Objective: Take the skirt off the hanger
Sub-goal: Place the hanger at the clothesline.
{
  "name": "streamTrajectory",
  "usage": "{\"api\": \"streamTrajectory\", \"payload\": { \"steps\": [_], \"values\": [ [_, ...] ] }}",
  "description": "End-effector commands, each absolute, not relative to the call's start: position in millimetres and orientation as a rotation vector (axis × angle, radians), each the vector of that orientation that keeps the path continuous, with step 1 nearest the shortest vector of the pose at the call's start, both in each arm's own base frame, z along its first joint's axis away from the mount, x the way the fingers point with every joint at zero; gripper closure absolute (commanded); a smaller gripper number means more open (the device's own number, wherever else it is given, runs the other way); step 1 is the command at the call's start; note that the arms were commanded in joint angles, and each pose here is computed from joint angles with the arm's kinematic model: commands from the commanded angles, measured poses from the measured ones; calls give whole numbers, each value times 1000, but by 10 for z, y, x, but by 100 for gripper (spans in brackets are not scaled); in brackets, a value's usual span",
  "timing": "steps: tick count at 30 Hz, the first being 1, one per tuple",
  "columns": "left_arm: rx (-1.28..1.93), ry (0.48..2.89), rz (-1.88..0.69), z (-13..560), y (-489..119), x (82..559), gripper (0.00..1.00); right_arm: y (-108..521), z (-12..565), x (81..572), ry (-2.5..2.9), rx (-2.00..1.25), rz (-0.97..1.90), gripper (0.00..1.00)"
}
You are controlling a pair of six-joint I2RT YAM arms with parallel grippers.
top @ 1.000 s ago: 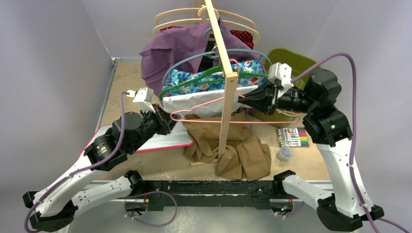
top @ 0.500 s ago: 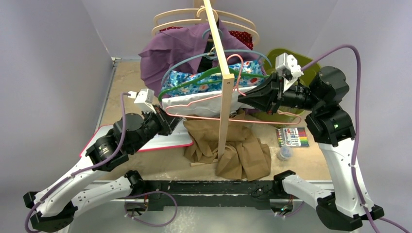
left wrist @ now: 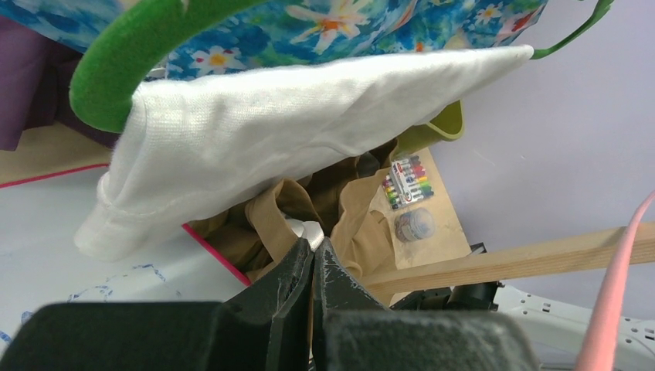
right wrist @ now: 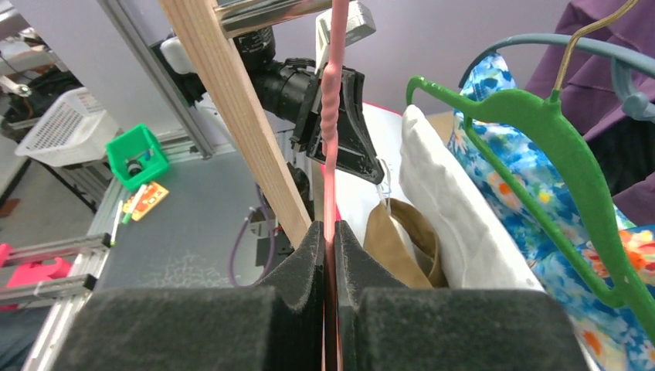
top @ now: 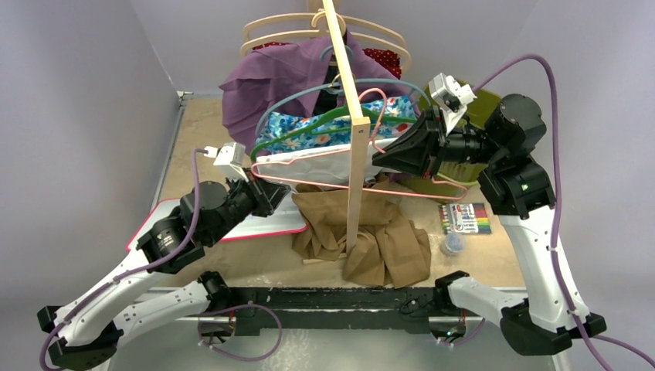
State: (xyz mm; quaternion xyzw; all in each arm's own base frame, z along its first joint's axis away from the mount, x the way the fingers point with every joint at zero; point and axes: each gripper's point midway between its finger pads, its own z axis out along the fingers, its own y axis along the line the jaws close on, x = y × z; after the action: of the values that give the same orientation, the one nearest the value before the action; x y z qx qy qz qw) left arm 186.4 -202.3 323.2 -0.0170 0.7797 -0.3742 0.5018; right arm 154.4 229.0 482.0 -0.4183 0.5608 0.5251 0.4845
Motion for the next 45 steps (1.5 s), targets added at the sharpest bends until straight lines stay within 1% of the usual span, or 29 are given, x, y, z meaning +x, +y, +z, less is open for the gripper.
{"api": "streamTrajectory", "payload": {
  "steps": [1,6,12,14,20,26,29,34,45],
  "values": [
    [-60,1824,-958,3401,-2067,1881,100,2319,4943,1439,1351,-1034,1380,100],
    [-70,1829,-953,3356,-2064,1893,100,2337,4880,1372,1419,-1030,1498,100],
    [-74,1828,-956,3316,-2091,1914,100,2398,4719,1622,1578,-858,1537,100],
    [-70,1832,-956,3303,-2105,1916,100,2405,4743,1681,1582,-829,1524,100],
    [-67,1834,-948,3291,-2093,1916,100,2411,4912,1610,1512,-853,1558,100],
    [-62,1837,-943,3287,-2102,1923,100,2426,4950,1579,1481,-869,1603,100],
    [-64,1836,-945,3279,-2114,1930,100,2418,5010,1554,1403,-900,1584,100],
    [-59,1835,-956,3279,-2151,1940,100,2422,4992,1559,1204,-1037,1459,100],
    [-75,1828,-935,3325,-2064,1926,100,2519,4902,1842,952,-1066,1342,100]
  ]
}}
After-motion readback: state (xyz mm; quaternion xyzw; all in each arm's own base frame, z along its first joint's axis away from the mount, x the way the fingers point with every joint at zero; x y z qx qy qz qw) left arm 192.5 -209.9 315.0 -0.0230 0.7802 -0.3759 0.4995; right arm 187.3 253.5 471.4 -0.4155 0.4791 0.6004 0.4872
